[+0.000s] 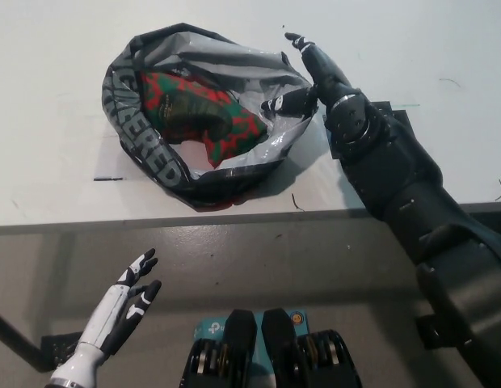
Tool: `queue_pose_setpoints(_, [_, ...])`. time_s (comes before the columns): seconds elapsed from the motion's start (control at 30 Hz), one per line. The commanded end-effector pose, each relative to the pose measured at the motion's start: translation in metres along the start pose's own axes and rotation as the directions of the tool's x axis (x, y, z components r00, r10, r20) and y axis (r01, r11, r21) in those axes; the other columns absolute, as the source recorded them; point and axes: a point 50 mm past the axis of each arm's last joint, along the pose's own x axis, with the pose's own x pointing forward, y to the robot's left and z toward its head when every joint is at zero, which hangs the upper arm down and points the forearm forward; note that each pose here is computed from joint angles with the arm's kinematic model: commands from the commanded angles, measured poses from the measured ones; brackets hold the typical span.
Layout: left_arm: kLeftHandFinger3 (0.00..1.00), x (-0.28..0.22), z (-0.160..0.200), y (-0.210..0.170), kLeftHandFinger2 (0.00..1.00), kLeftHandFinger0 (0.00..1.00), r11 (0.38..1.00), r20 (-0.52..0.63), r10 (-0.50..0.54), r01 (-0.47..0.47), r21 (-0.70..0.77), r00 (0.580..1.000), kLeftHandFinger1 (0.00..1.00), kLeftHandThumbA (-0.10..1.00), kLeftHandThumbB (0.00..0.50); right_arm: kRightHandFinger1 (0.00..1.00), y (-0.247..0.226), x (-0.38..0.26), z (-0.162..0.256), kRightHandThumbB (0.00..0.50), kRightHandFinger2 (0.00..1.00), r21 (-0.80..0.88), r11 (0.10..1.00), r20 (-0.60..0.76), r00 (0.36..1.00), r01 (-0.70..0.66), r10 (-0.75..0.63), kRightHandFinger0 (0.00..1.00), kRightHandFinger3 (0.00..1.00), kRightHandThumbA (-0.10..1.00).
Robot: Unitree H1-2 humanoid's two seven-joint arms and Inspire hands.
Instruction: The robot uses its right hand to pick up a bag of coffee beans and puts it in the black plastic bag, then the robot grabs the top of the bag and lifts it.
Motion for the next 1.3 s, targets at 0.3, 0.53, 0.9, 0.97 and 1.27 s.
queue_pose_setpoints(0.3, [1.00, 0.004, 0.009, 0.009, 1.00, 0.88, 1.000, 0.051, 0.014, -0.015, 0.010, 0.999, 1.00, 0.97, 0.204, 1.00, -0.009, 0.007, 0.013, 0.419, 1.00, 0.029, 0.999, -0.134, 0.991, -0.022, 0.025, 0.96, 1.00, 0.97])
queue_pose_setpoints(0.53, [1.00, 0.005, 0.009, 0.009, 1.00, 0.87, 1.000, 0.054, 0.012, -0.013, 0.019, 0.998, 1.00, 0.98, 0.210, 0.23, -0.011, 0.008, 0.015, 0.270, 0.44, 0.010, 0.989, -0.274, 0.950, -0.150, 0.147, 0.07, 0.97, 0.44])
queue_pose_setpoints(0.9, [1.00, 0.007, 0.010, 0.010, 1.00, 0.87, 1.000, 0.063, 0.001, -0.002, 0.026, 0.998, 1.00, 0.98, 0.197, 0.20, -0.015, 0.009, 0.026, 0.207, 0.41, 0.005, 0.987, -0.244, 0.957, -0.162, 0.158, 0.02, 0.72, 0.12])
queue_pose_setpoints(0.97, [1.00, 0.007, 0.010, 0.011, 1.00, 0.87, 1.000, 0.062, -0.003, 0.001, 0.025, 0.998, 1.00, 0.99, 0.197, 0.20, -0.018, 0.010, 0.029, 0.204, 0.46, 0.021, 0.987, -0.243, 0.957, -0.157, 0.158, 0.00, 0.70, 0.18])
queue_pose_setpoints(1.27, [1.00, 0.009, 0.010, 0.010, 1.00, 0.87, 1.000, 0.059, 0.002, -0.003, 0.014, 0.998, 1.00, 0.97, 0.196, 0.48, -0.033, 0.012, 0.046, 0.210, 0.85, 0.191, 0.970, -0.179, 0.966, -0.150, 0.185, 0.15, 1.00, 0.13])
